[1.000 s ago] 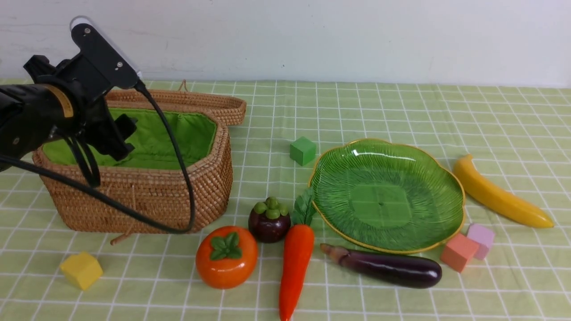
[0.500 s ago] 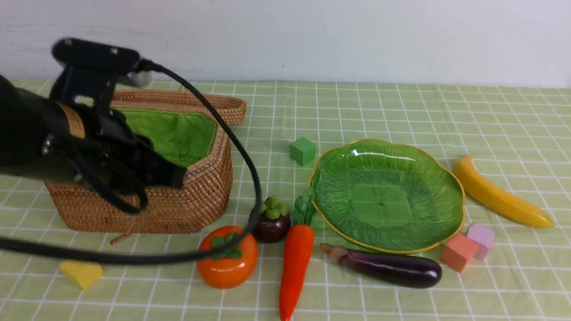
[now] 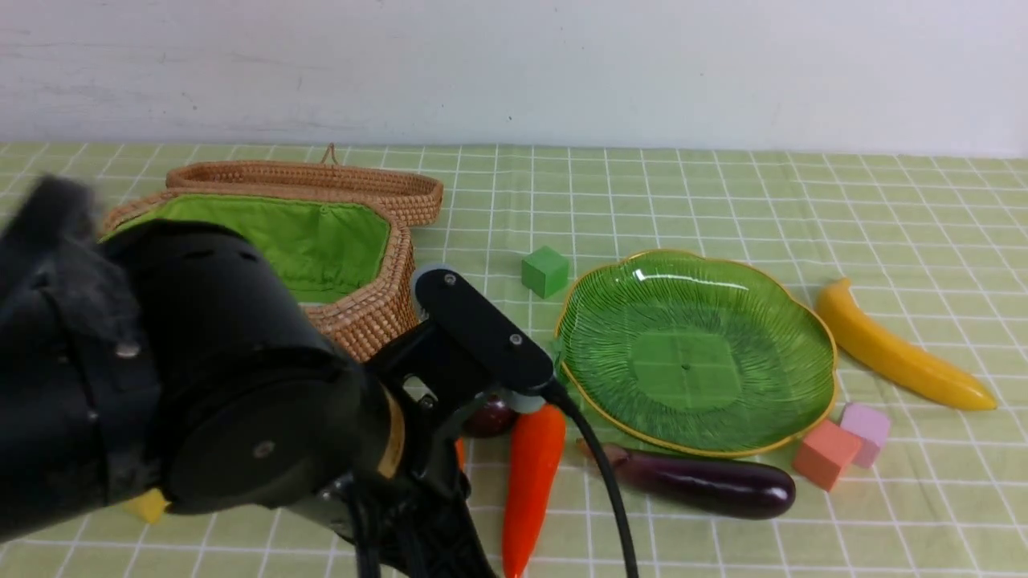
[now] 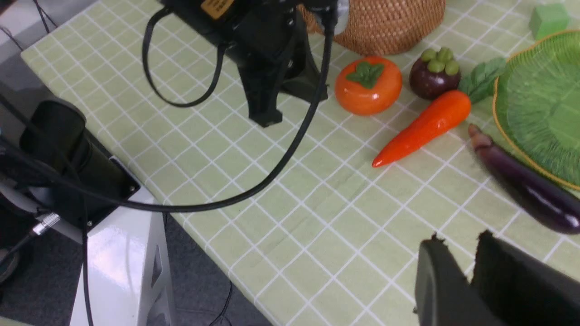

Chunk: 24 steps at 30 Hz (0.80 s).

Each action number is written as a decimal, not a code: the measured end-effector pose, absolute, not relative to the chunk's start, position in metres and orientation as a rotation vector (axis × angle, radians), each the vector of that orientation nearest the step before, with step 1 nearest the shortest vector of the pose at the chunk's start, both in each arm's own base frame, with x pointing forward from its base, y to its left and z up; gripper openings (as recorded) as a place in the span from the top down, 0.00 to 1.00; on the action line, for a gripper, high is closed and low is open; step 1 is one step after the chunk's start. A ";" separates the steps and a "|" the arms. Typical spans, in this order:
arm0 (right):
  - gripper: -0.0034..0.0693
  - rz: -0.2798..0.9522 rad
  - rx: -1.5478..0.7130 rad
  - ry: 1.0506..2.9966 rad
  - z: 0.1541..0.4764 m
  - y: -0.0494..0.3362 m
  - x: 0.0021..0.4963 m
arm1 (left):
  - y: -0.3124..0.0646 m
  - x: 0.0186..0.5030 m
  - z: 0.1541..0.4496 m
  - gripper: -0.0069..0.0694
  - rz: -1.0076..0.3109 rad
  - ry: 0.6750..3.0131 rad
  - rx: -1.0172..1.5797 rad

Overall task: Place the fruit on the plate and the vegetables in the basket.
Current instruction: Grab a tomato with your left arm and place it on the plate on the right.

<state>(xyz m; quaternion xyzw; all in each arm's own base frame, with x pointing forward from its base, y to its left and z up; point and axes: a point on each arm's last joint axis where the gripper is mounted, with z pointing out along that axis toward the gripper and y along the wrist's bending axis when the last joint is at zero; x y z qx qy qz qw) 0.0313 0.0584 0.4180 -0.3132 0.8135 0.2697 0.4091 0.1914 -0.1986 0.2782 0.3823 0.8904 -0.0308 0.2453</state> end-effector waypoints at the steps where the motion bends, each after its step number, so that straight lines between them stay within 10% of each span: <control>1: 0.77 0.673 -0.789 2.058 0.417 0.058 0.031 | -0.198 0.196 0.274 0.79 -0.057 2.429 1.047; 11: 0.77 0.633 -0.761 2.082 0.416 0.055 0.033 | -0.196 0.240 0.239 0.18 0.067 2.414 1.029; 24: 0.76 0.625 -0.759 2.085 0.415 0.055 0.034 | -0.209 0.255 0.200 0.12 0.080 2.446 1.071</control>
